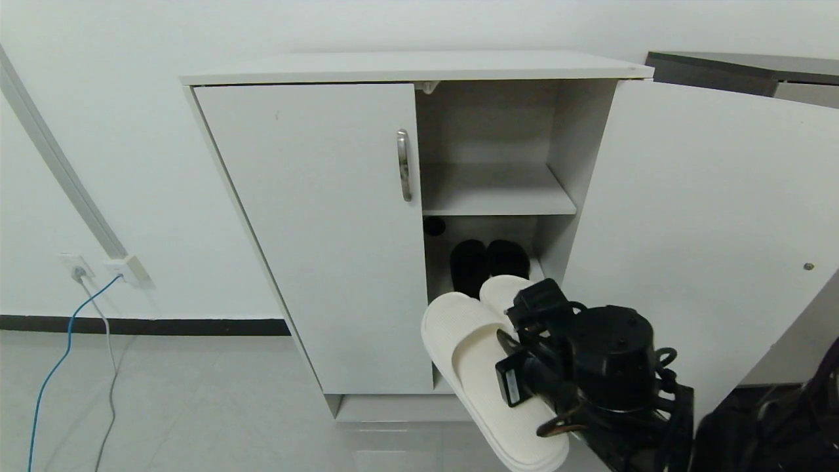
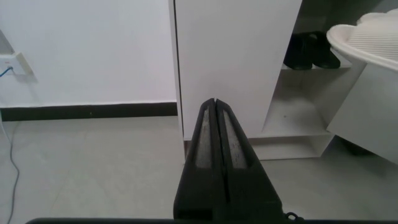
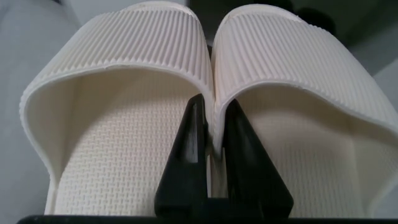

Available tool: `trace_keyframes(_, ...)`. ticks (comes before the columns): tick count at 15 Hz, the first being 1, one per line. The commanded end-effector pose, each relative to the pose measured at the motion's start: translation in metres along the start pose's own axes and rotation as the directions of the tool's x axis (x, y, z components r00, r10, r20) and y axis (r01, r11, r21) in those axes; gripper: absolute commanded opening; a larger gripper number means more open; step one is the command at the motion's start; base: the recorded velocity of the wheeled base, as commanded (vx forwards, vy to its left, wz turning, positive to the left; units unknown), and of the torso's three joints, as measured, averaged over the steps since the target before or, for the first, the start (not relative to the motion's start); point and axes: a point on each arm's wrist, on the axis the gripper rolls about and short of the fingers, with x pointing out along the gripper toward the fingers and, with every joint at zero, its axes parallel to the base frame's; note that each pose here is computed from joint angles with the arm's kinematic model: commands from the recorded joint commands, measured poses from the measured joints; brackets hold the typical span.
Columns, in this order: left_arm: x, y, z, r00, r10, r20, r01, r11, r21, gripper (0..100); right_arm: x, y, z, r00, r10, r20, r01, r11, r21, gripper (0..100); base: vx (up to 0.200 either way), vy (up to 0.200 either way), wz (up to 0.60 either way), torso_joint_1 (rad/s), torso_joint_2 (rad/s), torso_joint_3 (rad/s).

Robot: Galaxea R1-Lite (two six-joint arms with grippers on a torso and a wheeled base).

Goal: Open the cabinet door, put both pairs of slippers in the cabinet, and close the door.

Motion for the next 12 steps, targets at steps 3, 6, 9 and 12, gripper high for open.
trace_keyframes(3, 0.000, 0.000, 0.000, 1.000, 0.001, -0.001, -0.001, 1.000, -0.001, 0, 0.023, 0.025, 0.062, 0.970, -0.239, -0.048, 0.243, 0.960, 0.137, 0, 0.000, 0.000, 0.00, 0.000, 0.00, 0.000)
trace_keyframes(6, 0.000, 0.000, 0.000, 1.000, 0.001, -0.001, -0.001, 1.000, 0.000, 0, 0.029, 0.023, 0.097, 0.942, -0.335, -0.020, 0.333, 0.926, 0.180, 0, 0.000, 0.000, 0.00, 0.000, 0.00, 0.000)
trace_keyframes(9, 0.000, 0.000, 0.000, 1.000, 0.001, -0.001, -0.001, 1.000, 0.000, 0, 0.042, 0.011, 0.114, 0.926, -0.378, 0.015, 0.372, 0.915, 0.156, 0, 0.000, 0.000, 0.00, 0.000, 0.00, 0.000)
trace_keyframes(12, 0.000, 0.000, 0.000, 1.000, 0.001, -0.001, -0.001, 1.000, -0.001, 0, 0.050, 0.004, 0.114, 0.916, -0.400, 0.015, 0.393, 0.905, 0.163, 0, 0.000, 0.000, 0.00, 0.000, 0.00, 0.000)
